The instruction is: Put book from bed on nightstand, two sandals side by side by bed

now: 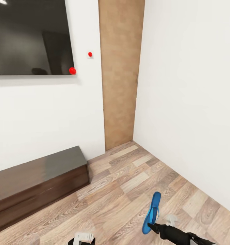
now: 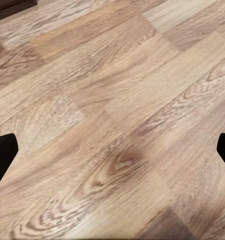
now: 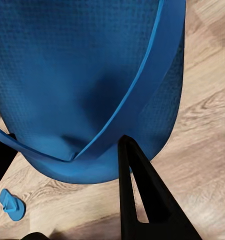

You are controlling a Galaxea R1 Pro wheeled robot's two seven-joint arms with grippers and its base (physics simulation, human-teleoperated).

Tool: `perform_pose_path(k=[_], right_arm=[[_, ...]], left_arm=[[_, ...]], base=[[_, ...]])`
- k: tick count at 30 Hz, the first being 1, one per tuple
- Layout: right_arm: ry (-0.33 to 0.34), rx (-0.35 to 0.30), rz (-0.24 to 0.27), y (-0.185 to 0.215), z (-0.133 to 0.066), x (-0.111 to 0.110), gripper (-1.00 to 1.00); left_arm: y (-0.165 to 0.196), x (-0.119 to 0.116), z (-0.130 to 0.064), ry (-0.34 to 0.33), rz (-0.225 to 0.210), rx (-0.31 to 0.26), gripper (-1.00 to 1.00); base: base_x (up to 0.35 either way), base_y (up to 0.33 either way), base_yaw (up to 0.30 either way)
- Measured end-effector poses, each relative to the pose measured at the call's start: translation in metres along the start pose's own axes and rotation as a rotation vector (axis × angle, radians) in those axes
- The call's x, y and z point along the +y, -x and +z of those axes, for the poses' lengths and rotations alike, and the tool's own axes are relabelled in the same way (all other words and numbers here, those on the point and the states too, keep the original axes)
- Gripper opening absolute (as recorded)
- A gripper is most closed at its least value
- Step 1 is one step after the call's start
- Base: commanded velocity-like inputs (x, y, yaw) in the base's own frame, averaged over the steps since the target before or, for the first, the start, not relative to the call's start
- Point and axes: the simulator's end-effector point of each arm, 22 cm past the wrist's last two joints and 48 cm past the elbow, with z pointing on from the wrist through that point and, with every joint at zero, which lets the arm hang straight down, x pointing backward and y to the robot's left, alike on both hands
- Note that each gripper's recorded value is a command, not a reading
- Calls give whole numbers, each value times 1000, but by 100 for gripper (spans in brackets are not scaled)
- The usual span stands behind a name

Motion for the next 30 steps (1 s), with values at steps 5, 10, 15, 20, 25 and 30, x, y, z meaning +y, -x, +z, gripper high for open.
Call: perform_pose_path(k=[5,10,15,20,25,30], right_arm=[[0,1,0,0,0,0,-100],[0,0,0,0,0,0,-100],[1,0,0,0,0,0,-100],[0,0,0,0,0,0,-100],[0,1,0,0,0,0,-100],[0,2,0,-1,0,0,-100]], left_arm=[[0,0,0,0,0,0,100],[0,0,0,0,0,0,100],[0,0,0,0,0,0,100],[0,0,0,0,0,0,100],[0,0,0,0,0,0,100],[0,0,0,0,0,1,100]], base=[[0,0,282],[0,0,282],[0,0,282],[0,0,282],[0,0,282],[0,0,281]])
